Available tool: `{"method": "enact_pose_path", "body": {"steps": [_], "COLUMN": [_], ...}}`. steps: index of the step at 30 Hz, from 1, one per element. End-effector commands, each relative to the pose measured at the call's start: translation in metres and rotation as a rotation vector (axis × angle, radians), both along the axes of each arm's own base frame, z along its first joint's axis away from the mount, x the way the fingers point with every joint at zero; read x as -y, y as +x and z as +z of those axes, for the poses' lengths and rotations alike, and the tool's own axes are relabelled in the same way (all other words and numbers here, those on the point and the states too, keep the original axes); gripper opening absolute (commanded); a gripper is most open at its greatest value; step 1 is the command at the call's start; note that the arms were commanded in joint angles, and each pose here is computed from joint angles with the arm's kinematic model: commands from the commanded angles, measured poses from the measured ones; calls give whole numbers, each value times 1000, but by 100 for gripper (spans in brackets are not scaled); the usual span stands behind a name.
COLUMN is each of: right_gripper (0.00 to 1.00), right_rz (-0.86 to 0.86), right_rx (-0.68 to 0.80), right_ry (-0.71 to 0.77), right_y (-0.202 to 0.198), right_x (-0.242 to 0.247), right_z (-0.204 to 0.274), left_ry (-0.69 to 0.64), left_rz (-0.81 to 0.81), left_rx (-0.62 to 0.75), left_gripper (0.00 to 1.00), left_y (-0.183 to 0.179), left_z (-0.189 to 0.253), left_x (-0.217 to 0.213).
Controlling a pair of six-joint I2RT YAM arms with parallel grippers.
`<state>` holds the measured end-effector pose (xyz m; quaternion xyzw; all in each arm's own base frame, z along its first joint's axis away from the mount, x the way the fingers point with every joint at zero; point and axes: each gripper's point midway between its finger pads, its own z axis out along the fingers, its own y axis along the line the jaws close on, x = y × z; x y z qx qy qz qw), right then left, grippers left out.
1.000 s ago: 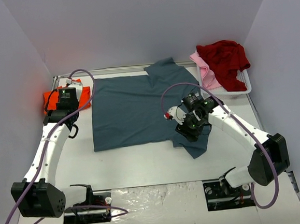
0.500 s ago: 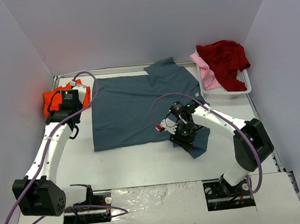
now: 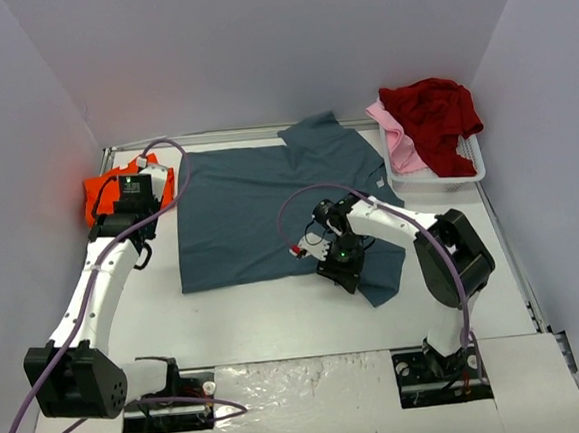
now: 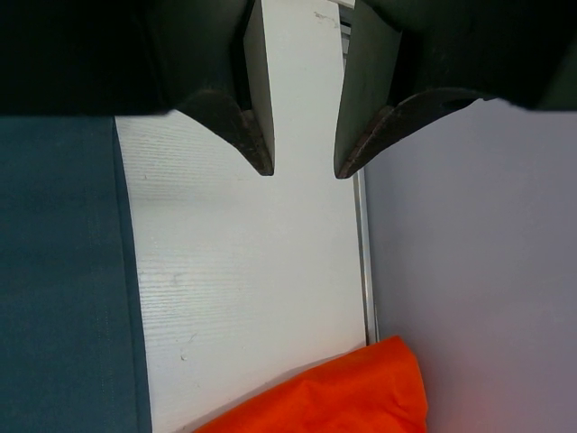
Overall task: Fold and stack the t-shirts
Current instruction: Flatten out the tshirt
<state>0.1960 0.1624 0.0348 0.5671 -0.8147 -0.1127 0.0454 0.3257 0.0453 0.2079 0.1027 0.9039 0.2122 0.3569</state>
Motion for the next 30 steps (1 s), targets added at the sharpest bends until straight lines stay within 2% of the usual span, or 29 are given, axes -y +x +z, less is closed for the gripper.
{"method": "enact_pose_path", "body": {"steps": [1,12,18,19,21,23,30], "right_gripper": [39,39,23,15,6,1,0], "right_rz": [16,14,4,1,-6,-14,-44], "right_rx": [-7,-7,-9,-4,13,33,116], "right_ry": [-4,-38,-57,-55,-61,-64,-18], "right_y": [3,12,13,13,16,19,24], "right_x": [-5,-6,-5,-5,-4,-4,-6], "right_z": [4,-9,-15,-14,-11,-8,28], "left_ry": [-17,-18,-17,-17,-17,-22,-27], "left_rz": [7,2,5,2,6,5,8], "left_rx": [27,9,-4,-6,-7,-8,-13], "left_gripper": [32,33,33,33,33,33,32], "left_y": [-3,-4,-4,-4,-4,-3,-1], "left_z": [6,0,-5,-5,-6,-5,-2], "left_x": [0,1,1,2,1,2,3]}}
